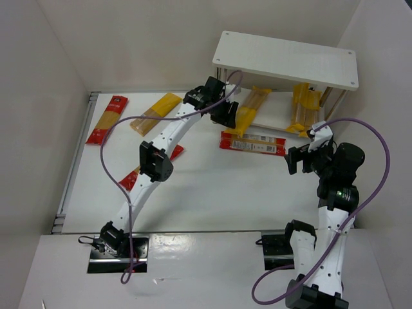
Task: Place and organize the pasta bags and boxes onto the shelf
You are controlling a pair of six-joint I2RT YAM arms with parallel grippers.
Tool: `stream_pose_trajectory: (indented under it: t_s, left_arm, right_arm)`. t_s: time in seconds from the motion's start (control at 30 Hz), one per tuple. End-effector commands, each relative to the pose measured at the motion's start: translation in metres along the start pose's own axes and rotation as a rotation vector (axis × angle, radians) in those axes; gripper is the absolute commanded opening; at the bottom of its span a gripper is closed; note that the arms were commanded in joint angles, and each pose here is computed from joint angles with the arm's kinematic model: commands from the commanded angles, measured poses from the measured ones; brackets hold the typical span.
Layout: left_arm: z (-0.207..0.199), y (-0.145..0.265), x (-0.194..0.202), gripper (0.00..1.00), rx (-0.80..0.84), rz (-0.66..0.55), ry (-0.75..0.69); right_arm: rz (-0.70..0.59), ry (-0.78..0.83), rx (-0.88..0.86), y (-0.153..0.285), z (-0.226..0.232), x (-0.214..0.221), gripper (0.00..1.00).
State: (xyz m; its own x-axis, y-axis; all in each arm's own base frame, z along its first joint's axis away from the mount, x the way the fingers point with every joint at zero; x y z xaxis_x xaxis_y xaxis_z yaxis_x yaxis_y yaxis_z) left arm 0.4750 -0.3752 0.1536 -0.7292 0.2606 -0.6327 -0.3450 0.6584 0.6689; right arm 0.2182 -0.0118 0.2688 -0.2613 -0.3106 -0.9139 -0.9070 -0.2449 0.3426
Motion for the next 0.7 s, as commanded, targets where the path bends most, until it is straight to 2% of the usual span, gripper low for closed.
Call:
stream_pose_trajectory:
  t_s: [0.0,0.2,0.23,0.27,0.3,0.33,0.37,0.4,0.43,0.5,0.53,0.6,0.63,0.67]
  left_arm:
    - [-0.044,0.062,-0.02,0.6,0.009,-0.038,-0.075]
    - [-0.061,0.117,-0.006,0.6,0.007,-0.029,-0.083]
    - [-0.074,0.152,-0.013,0.6,0.002,-0.094,-0.096]
    - [-0.051,0.138,0.014,0.65,-0.045,-0.058,-0.057]
    - [-0.057,0.172,0.011,0.67,-0.063,-0.132,-0.073]
    - [-0.043,0.182,0.011,0.7,-0.117,-0.18,-0.067]
    - [-0.026,0.178,0.039,0.72,-0.162,-0.128,-0.026]
    - [-0.018,0.188,0.046,0.77,-0.191,-0.136,-0.014]
    - [-0.017,0.212,0.047,0.82,-0.201,-0.182,0.002]
    - [0.015,0.236,0.056,0.88,-0.262,-0.222,0.076]
    - [0.023,0.25,0.069,0.94,-0.284,-0.253,0.091]
    - [0.055,0.282,0.076,0.98,-0.386,-0.339,0.13]
    - [0.053,0.31,0.072,1.0,-0.415,-0.434,0.117]
    - [0.072,0.32,0.088,1.0,-0.491,-0.441,0.144]
  right_arm:
    - [-0.015,0.013,-0.023,0.001,0.005,-0.003,1.0]
    - [-0.041,0.034,-0.077,0.0,0.017,-0.009,1.0]
    - [-0.044,0.038,-0.087,0.0,0.02,-0.009,1.0]
    - [-0.05,0.046,-0.111,-0.001,0.025,-0.011,1.0]
    - [-0.052,0.051,-0.127,-0.004,0.027,-0.012,1.0]
    - [-0.063,0.054,-0.159,-0.008,0.033,-0.016,1.0]
    - [-0.055,0.053,-0.183,-0.011,0.037,-0.015,1.0]
    - [-0.055,0.048,-0.205,-0.015,0.04,-0.016,1.0]
    - [-0.036,0.049,-0.221,-0.024,0.042,-0.014,1.0]
    - [-0.033,0.056,-0.266,-0.035,0.055,-0.02,1.0]
    - [-0.005,0.043,-0.285,-0.046,0.058,-0.017,1.0]
    - [0.016,0.041,-0.299,-0.059,0.069,-0.02,1.0]
    - [0.02,0.036,-0.297,-0.074,0.071,-0.022,1.0]
    - [0.032,-0.008,-0.246,-0.083,0.068,-0.025,1.0]
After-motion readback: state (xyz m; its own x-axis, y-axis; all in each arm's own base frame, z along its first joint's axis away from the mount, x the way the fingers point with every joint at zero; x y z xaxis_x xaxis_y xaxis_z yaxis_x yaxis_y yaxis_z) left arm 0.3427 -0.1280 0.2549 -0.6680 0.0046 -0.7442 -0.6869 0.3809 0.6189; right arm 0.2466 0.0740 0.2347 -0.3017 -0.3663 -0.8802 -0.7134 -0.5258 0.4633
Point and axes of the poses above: each gripper's point midway between its finger pads, its own y axis back along the fingers, its own z axis along the line the jaws close on, x = y × z, the point moved 3 cm from there along y, back along the fingers, and after that the axes turned 5 degrees about y, right-handed, at the moved point
